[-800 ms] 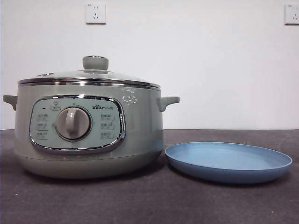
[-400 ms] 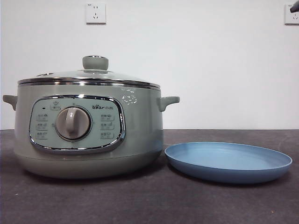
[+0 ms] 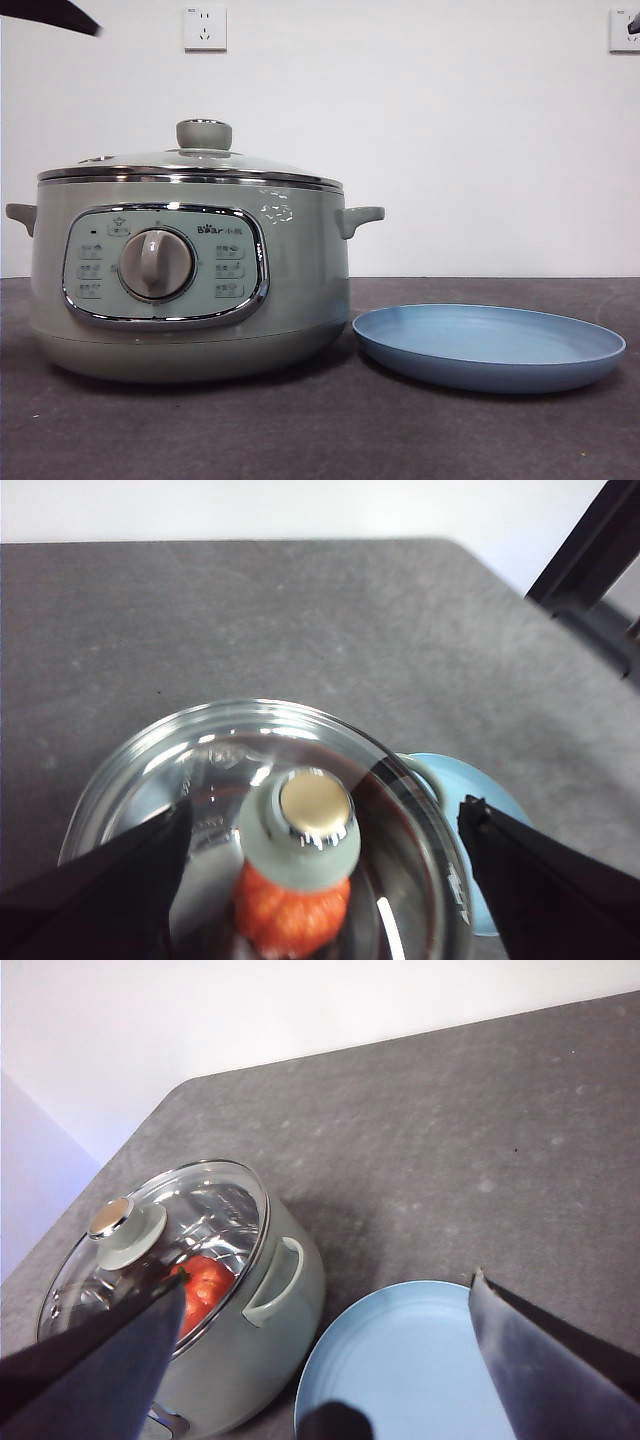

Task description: Take the pumpkin out from the steamer,put the pumpkin in the blue plate,close the lid

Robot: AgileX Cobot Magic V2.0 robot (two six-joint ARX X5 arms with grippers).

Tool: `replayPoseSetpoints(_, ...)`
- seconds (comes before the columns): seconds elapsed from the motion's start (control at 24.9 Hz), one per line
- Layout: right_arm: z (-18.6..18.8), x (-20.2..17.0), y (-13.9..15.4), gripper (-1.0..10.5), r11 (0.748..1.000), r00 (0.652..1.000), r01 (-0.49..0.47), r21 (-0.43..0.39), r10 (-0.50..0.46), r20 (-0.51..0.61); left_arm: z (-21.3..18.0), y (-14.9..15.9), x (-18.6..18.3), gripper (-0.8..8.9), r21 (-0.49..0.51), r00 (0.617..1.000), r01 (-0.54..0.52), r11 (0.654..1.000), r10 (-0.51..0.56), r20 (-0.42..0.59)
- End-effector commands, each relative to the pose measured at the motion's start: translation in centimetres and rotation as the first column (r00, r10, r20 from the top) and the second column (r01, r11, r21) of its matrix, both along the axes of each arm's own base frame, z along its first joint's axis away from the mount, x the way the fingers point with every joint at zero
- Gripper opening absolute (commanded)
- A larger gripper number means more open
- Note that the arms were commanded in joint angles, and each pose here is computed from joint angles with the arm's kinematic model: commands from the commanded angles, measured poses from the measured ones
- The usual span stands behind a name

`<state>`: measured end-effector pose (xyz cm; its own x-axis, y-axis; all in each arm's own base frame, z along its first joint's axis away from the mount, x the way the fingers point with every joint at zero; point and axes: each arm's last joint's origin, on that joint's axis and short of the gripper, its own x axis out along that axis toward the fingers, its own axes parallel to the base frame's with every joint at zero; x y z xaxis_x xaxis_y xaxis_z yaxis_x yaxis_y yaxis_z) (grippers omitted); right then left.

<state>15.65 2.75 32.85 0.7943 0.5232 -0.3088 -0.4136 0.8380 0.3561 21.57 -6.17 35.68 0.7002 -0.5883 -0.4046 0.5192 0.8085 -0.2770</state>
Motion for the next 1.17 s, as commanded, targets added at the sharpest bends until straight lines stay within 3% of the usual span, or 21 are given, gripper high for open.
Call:
replayPoseSetpoints(0.04, 0.1, 0.0, 0.0, 4.7, 1.000, 1.000, -0.002, 0.000, 0.002, 0.006, -0.6, -1.6, 1.8, 4.47, 0.068, 0.999, 0.039, 0.997, -0.038, -0.003)
replayPoseSetpoints(0.44, -0.3, 0.0, 0.0, 4.7, 1.000, 0.999, 0.001, -0.006, -0.001, -0.034, -4.5, -6.1, 5.7, 4.45, 0.253, 0.997, 0.055, 0.966, -0.038, -0.072)
replayPoseSetpoints(0.68, -0.4, 0.0, 0.0, 4.7, 1.000, 0.999, 0.001, -0.007, -0.002, -0.043, -5.5, -6.6, 6.1, 4.25, 0.290, 0.994, 0.070, 0.955, -0.043, -0.099)
replayPoseSetpoints(0.8, -0.4, 0.0, 0.0, 4.7, 1.000, 0.999, 0.001, -0.007, -0.001, -0.043, -5.7, -6.5, 6.0, 0.99, 0.327, 0.992, 0.101, 0.940, -0.070, -0.107)
replayPoseSetpoints(0.89, -0.4, 0.0, 0.0, 4.7, 1.000, 0.999, 0.001, -0.006, -0.001, -0.042, -5.7, -6.5, 6.0, -0.07, 0.332, 0.991, 0.112, 0.937, -0.082, -0.104)
replayPoseSetpoints(1.17, -0.3, 0.1, 0.0, 4.7, 1.000, 0.999, -0.001, -0.006, 0.001, -0.038, -4.4, -6.5, 6.1, -0.09, 0.315, 0.997, 0.081, 0.946, -0.075, -0.030)
